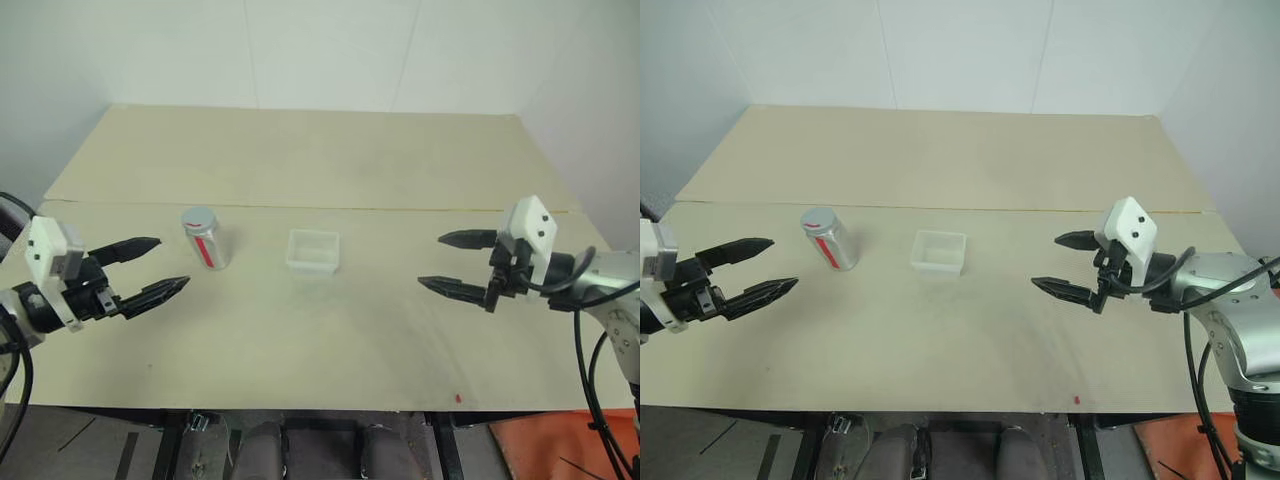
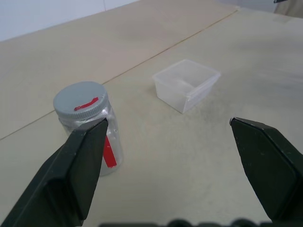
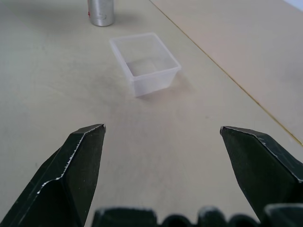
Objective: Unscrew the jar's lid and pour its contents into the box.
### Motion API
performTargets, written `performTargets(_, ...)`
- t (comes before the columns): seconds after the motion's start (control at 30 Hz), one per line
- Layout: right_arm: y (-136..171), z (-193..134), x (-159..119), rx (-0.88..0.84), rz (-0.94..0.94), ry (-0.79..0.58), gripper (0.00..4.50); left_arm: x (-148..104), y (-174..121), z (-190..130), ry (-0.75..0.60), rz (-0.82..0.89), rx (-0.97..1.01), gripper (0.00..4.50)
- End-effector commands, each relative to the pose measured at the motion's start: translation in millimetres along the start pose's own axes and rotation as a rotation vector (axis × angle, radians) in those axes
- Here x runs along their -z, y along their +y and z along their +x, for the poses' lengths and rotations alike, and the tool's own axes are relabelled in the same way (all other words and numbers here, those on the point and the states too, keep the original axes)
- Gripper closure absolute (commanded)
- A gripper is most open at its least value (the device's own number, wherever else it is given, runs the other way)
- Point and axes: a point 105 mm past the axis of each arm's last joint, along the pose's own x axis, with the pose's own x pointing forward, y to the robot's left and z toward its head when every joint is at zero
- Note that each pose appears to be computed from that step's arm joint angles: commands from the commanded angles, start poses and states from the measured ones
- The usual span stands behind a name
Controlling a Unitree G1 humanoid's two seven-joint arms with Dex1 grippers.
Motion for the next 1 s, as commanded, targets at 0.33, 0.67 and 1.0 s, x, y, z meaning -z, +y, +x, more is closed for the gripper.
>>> performTargets(0.33,-1,-4,-13,-0.001,-0.060,-0.016,0.00,3,5,1,-0.006,0.053,-0.071,0.05)
performTargets(0.67,2,6,-19,-0.021,-0.074,-0.048,0.00,53,13,29,-0.104,-0.024,-0.454,0.05)
performTargets(1.0,5,5,-28,-0.031,-0.107,-0.062,0.00,69,21,65,-0.146,0.026,-0.633,0.05)
